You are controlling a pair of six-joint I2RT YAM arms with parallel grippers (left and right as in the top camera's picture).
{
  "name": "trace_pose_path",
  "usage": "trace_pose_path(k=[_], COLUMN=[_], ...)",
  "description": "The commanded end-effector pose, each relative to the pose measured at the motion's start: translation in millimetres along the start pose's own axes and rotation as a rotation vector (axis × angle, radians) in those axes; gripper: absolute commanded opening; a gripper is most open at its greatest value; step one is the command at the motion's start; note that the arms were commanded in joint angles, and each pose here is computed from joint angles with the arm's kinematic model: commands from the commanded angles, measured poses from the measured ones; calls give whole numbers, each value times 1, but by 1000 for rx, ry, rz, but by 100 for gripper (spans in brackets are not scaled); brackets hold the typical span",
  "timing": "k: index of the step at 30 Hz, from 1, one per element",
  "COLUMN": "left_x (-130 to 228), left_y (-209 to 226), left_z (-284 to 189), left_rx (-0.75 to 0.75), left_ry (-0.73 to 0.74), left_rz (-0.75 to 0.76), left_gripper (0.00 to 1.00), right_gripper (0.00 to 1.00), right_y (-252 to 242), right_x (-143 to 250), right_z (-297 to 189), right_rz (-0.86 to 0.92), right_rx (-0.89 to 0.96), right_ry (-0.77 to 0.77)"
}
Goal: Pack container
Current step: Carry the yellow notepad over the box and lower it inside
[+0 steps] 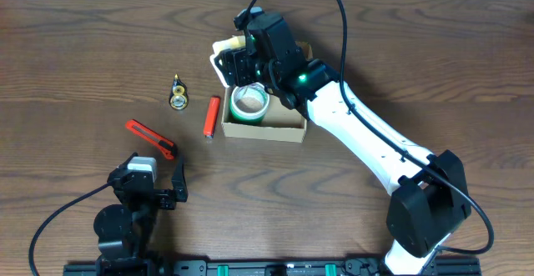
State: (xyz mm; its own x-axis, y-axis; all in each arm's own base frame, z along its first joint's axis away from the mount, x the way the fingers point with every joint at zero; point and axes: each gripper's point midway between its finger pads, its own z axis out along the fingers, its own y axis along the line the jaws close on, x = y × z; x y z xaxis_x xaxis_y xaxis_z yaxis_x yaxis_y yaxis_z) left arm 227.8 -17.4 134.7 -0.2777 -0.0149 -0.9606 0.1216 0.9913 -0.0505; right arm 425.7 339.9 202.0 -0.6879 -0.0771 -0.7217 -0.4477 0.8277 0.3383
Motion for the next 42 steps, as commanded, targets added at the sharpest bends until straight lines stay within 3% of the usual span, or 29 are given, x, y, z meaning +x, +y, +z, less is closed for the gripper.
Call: trace_pose_path(k=[1, 10, 19, 42], left_x=[10, 10, 10, 10], left_y=[2, 2, 2, 2], left_z=[3, 3, 3, 3], left_rx=[-9, -9, -9, -9], left_ry=[19, 19, 19, 19], left_rz=[-17, -17, -17, -17], left_gripper=[95, 95, 95, 95], right_gripper=[75, 75, 76, 77], right_y=[7, 16, -6, -33], right_x=[10, 40, 70, 82], right_z=[11, 34, 31, 14], right_rz=[23, 10, 0, -26], right_rx=[-24, -42, 58, 186], right_ry=[28, 106, 222, 285])
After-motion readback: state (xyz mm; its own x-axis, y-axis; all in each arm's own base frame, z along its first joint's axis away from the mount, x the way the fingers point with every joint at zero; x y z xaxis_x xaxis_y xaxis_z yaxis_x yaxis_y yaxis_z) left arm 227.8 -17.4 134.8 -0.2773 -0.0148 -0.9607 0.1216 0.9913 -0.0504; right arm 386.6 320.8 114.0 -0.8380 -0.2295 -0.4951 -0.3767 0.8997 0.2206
